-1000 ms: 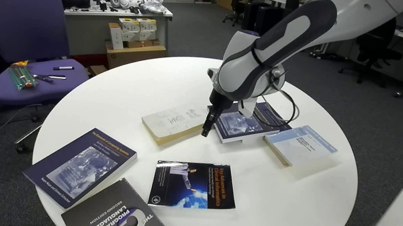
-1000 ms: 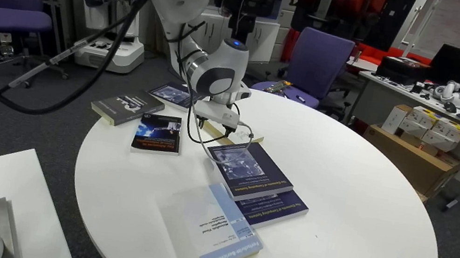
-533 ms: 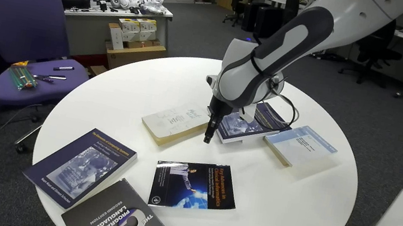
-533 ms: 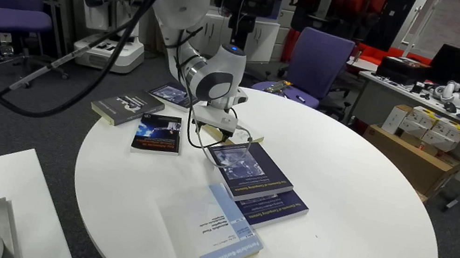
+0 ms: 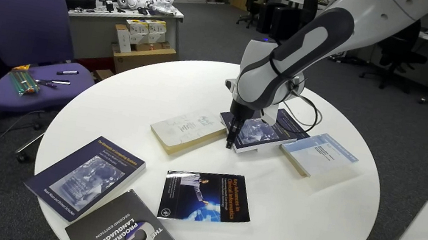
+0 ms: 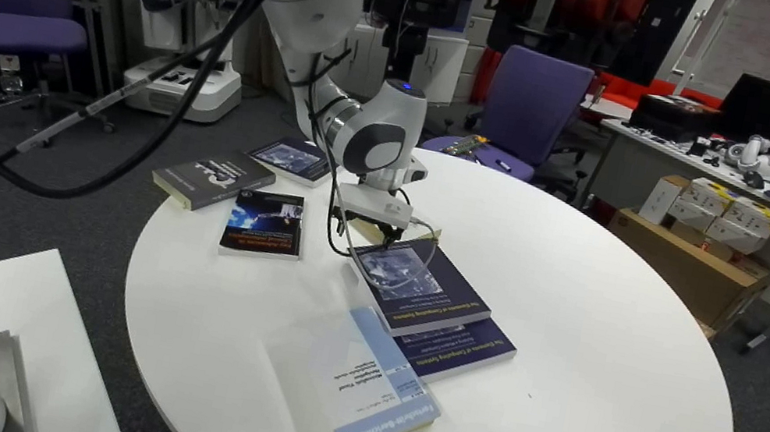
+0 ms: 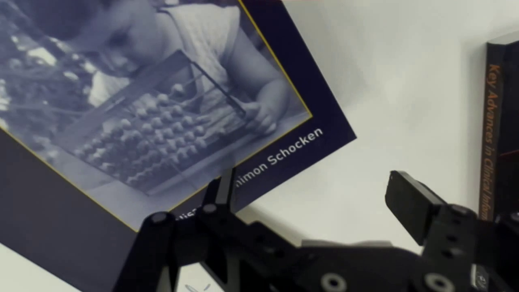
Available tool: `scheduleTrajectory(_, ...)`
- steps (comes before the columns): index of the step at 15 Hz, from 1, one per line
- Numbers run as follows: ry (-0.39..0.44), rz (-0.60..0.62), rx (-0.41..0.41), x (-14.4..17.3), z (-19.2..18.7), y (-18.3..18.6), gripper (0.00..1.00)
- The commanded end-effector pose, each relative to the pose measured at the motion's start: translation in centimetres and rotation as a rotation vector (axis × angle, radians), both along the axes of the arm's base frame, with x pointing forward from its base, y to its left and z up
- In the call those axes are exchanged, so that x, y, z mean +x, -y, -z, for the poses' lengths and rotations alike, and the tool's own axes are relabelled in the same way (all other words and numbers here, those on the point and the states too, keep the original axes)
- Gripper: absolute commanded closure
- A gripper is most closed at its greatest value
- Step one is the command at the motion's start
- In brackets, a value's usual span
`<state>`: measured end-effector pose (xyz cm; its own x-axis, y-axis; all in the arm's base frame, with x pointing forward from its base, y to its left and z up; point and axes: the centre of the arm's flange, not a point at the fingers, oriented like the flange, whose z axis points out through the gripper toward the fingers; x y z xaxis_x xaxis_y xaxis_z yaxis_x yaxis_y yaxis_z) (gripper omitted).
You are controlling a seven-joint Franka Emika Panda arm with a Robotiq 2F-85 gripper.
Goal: Move one book from the left to the right.
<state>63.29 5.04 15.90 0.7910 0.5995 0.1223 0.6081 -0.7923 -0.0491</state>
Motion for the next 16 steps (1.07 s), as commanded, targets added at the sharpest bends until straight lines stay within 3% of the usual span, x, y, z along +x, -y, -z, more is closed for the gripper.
scheduleTrajectory(1, -0.003, -0.005, -0.022, 1.0, -0.8, 2.0, 0.0)
scheduleTrajectory(5, 0.009, 0.003, -0.037, 1.4, -0.8, 2.4, 0.0)
scheduleTrajectory(11, 0.051, -0.091, -0.037, 2.3, -2.3, -2.1, 0.0)
scheduleTrajectory(16, -0.024, -0.202, -0.028, 2.7, -0.6, -5.8, 0.0)
